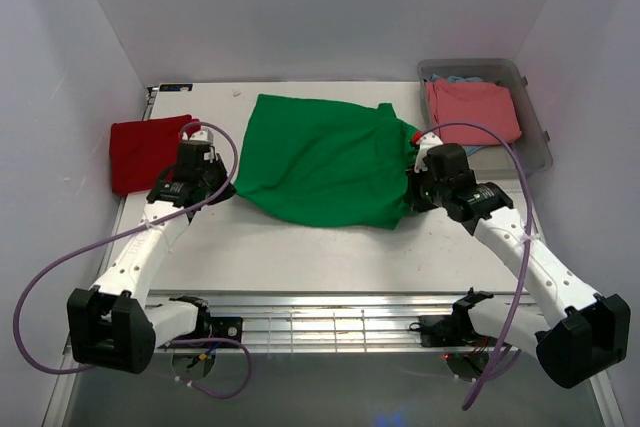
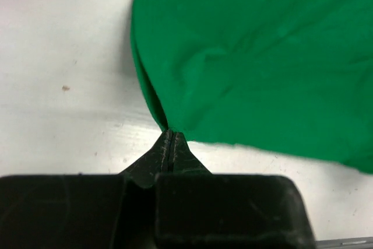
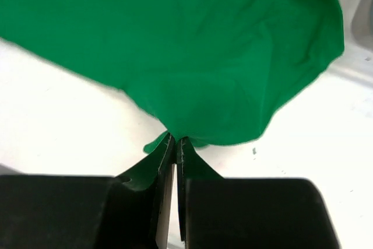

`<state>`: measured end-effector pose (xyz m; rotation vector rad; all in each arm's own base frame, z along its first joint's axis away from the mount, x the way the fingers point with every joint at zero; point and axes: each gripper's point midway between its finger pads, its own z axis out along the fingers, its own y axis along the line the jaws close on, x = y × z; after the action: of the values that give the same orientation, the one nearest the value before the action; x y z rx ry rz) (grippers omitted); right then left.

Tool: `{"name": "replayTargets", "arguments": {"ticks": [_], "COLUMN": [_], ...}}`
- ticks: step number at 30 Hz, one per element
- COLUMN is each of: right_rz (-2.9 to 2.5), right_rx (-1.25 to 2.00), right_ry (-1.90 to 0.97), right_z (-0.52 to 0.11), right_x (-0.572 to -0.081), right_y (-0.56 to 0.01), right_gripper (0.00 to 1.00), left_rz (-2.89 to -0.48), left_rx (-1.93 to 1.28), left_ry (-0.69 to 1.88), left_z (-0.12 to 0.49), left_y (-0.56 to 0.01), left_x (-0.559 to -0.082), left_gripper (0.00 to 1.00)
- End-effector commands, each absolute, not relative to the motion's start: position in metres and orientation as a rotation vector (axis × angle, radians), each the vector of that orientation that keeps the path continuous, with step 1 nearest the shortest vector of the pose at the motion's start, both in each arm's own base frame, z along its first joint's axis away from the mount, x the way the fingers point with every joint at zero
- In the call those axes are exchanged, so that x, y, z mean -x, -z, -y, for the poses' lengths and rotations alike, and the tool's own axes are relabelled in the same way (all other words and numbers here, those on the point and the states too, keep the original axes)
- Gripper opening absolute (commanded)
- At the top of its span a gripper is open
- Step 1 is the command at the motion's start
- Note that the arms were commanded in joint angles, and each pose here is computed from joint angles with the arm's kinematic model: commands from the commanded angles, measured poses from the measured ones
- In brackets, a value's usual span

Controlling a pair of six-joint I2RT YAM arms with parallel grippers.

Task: Fold and stack the t-shirts
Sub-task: Flatten the tshirt out

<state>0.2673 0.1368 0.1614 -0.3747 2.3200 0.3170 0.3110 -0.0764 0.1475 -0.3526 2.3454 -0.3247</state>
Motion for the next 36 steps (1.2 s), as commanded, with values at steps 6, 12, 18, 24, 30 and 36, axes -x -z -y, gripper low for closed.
{"name": "replayTargets", "arguments": {"ticks": [6, 12, 18, 24, 30, 36], "right_rz": [-2.471, -2.756, -2.946, -2.736, -2.569, -2.549], "right_rx": [0.225, 0.253, 0.233, 0.148, 0.138, 0.164], "right_ry": [-0.382, -0.446, -0.405, -0.268, -0.239, -0.191], "right_z": [-0.129, -0.125, -0.119, -0.108, -0.129, -0.147], "right_x": [-0.193, -0.134, -0.090, -0.131, -0.191, -0.229], "right_y": [-0.204, -0.181, -0.163, -0.191, -0.188, -0.165], "right_gripper": [0.08, 0.08, 0.62, 0.83, 0.65, 0.32], "left_rz": [-2.341, -2.465, -2.542, -2.405, -2.358, -2.335], "left_rx": [0.572, 0.556, 0.577, 0.608, 0.551, 0.371], "left_ry": [0.251, 0.169, 0.129, 0.068, 0.267, 0.648], "left_z": [0.053, 0.046, 0.044, 0.031, 0.063, 0.141], "left_y": [-0.176, -0.159, -0.154, -0.189, -0.210, -0.219], "left_x": [-0.260, -0.237, -0.225, -0.250, -0.294, -0.301], "left_gripper": [0.00, 0.00, 0.35, 0.50, 0.28, 0.01]}}
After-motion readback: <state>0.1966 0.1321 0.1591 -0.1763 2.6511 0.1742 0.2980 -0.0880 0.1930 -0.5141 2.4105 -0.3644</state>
